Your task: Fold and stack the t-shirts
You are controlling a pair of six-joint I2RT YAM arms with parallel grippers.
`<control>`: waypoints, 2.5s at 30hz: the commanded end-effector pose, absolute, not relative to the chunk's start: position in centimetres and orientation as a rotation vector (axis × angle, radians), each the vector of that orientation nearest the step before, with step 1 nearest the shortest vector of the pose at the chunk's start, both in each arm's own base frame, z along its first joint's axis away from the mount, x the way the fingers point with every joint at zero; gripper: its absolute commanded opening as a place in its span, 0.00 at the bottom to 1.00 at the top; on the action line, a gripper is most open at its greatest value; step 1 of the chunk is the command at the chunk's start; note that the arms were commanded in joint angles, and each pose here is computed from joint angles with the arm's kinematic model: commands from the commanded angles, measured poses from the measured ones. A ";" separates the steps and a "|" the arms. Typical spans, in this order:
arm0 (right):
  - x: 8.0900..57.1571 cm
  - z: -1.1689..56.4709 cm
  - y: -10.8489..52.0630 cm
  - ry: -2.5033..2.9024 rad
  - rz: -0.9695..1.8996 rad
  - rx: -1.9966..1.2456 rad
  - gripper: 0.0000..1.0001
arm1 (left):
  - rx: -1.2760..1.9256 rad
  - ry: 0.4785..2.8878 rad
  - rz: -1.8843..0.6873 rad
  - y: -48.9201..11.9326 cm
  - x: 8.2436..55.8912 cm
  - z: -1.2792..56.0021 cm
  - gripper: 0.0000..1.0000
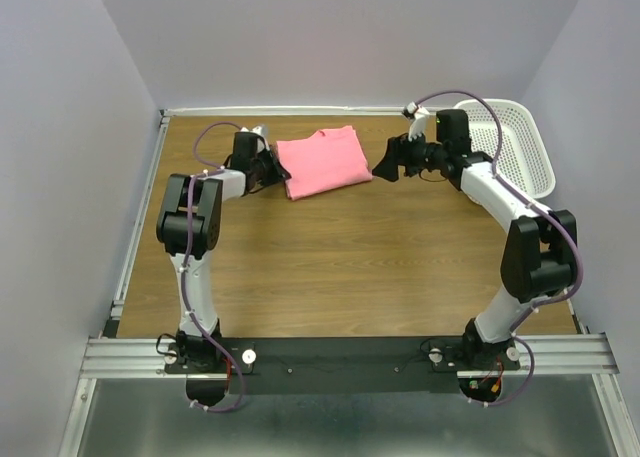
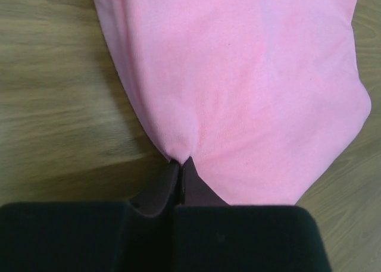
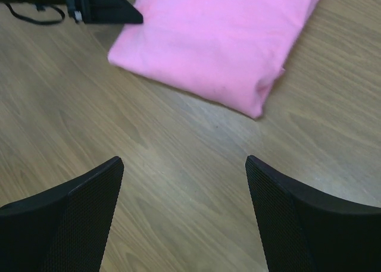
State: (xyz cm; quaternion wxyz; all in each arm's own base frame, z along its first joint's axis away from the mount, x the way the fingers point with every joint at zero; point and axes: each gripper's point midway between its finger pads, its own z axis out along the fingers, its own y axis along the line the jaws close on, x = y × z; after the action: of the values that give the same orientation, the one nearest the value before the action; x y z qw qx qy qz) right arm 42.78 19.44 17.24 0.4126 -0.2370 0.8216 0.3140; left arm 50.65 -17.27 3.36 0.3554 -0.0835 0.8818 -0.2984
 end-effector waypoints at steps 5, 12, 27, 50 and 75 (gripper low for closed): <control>40.4 16.3 18.4 2.089 0.824 -0.625 0.90 | -0.301 2.342 -0.609 -9.3 52.6 5.1 0.00; 40.2 16.9 18.2 2.072 0.845 -0.633 0.90 | -0.498 2.358 -0.382 2.8 54.5 5.8 0.00; 40.0 17.1 18.0 2.066 0.856 -0.644 0.90 | -0.660 2.369 -0.126 13.5 54.5 6.7 0.01; 40.3 18.0 14.8 2.041 0.583 -0.686 0.93 | -0.552 2.009 -0.204 13.3 52.2 20.3 0.79; 31.0 27.5 -5.2 1.617 -0.251 0.333 1.00 | 0.143 1.270 -0.149 -3.9 26.5 34.2 0.97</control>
State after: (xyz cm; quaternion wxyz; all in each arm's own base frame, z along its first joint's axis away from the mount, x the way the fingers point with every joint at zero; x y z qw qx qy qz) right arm 31.10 -2.62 28.17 0.6739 0.0611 0.7322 -0.0775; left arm 27.73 -5.72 33.78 0.7782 0.0872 0.6107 -0.1173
